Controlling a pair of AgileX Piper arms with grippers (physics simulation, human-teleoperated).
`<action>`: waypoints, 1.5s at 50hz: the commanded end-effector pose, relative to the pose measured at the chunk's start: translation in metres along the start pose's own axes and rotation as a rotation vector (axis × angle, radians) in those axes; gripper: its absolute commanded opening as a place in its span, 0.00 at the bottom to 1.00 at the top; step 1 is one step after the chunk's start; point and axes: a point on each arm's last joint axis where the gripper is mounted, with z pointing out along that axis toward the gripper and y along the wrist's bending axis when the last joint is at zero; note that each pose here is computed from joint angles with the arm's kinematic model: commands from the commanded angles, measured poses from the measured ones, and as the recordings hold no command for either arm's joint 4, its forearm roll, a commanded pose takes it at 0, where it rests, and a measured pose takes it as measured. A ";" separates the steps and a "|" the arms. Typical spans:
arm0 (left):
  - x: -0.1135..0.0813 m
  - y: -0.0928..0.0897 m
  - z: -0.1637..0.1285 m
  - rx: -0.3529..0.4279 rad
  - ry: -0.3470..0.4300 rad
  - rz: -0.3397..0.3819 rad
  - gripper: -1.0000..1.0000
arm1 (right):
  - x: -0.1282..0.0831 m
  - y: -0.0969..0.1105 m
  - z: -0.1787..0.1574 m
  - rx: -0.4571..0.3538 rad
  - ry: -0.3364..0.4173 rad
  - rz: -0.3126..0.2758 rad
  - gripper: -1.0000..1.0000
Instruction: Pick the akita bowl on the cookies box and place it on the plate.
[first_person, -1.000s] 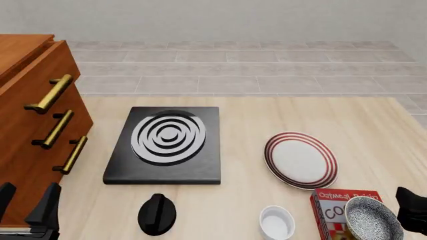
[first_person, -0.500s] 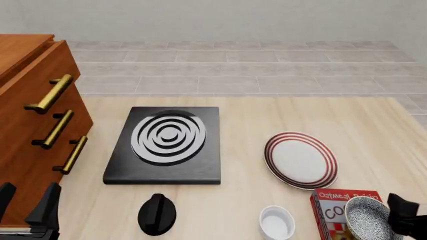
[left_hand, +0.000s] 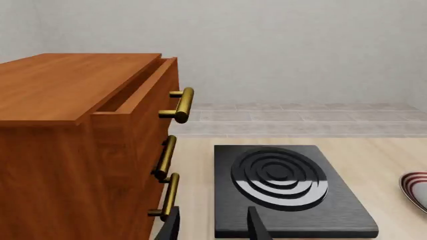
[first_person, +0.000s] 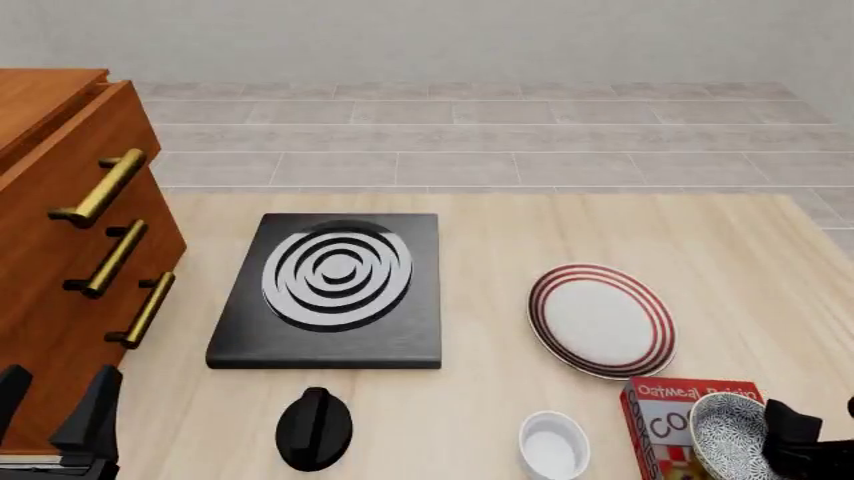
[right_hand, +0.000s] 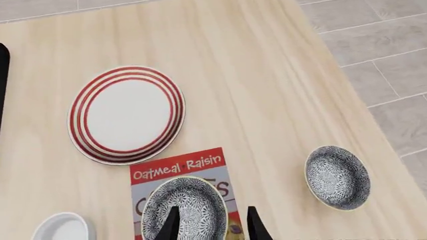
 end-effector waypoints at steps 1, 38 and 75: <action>0.000 0.000 0.000 0.000 0.000 0.000 1.00 | 0.007 0.000 0.004 -0.001 0.008 0.007 1.00; 0.000 0.000 0.000 0.000 0.000 0.000 1.00 | 0.017 0.001 0.019 -0.001 0.025 0.031 1.00; 0.000 0.000 0.000 0.000 0.000 0.000 1.00 | 0.028 0.002 0.029 -0.007 0.044 0.041 1.00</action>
